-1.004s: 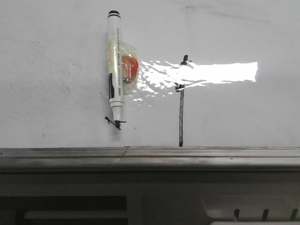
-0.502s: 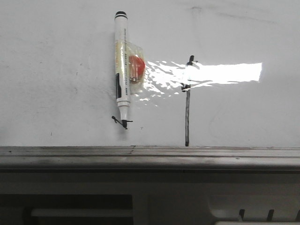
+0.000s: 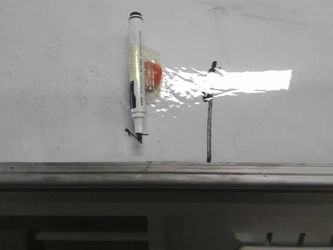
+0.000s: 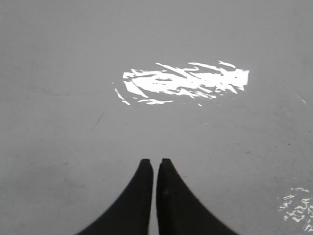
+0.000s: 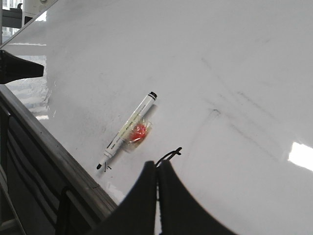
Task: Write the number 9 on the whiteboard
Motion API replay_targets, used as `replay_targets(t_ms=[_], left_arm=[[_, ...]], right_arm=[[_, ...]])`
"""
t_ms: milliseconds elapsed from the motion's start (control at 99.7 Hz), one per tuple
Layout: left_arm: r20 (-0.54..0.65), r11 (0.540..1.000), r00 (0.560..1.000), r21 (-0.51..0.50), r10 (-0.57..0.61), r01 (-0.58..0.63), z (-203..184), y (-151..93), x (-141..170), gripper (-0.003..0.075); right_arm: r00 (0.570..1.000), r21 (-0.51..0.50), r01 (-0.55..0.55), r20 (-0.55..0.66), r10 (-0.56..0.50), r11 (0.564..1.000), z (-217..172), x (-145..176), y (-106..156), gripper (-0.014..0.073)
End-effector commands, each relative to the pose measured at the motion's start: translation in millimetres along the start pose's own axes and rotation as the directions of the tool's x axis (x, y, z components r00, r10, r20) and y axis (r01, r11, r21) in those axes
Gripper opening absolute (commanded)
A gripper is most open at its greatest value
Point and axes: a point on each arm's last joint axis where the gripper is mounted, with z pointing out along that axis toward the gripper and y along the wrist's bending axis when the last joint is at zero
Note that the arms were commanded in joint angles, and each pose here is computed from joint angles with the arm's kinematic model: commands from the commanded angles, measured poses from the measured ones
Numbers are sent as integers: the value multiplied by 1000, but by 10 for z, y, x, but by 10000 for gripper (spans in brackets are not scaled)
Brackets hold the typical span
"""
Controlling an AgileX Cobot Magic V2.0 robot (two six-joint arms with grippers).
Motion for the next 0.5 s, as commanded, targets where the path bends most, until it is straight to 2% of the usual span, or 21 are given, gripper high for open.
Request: replay_targets(t_ms=[0,140,371,492], left_arm=[[113,998,992,-12,55,-54,-81,18,-64,-18],[143,993,983,-4,114,-115,-214,21,77,-18],[64,969,969,43,239,-242,-284,-15,173,-18],[-7,985,985,14,170,-170,-300,15,234,-18]], right_arm=[[996,62,-9,90,3,998,-41,-136,-64,-45],[996,62,-9,90,3,998,-41,-136,-64,-45],[996,62,-9,90,3,998,-41,-136,-64,-45],[996,62,-9,90,3,998,-41,-136,-64,-45]])
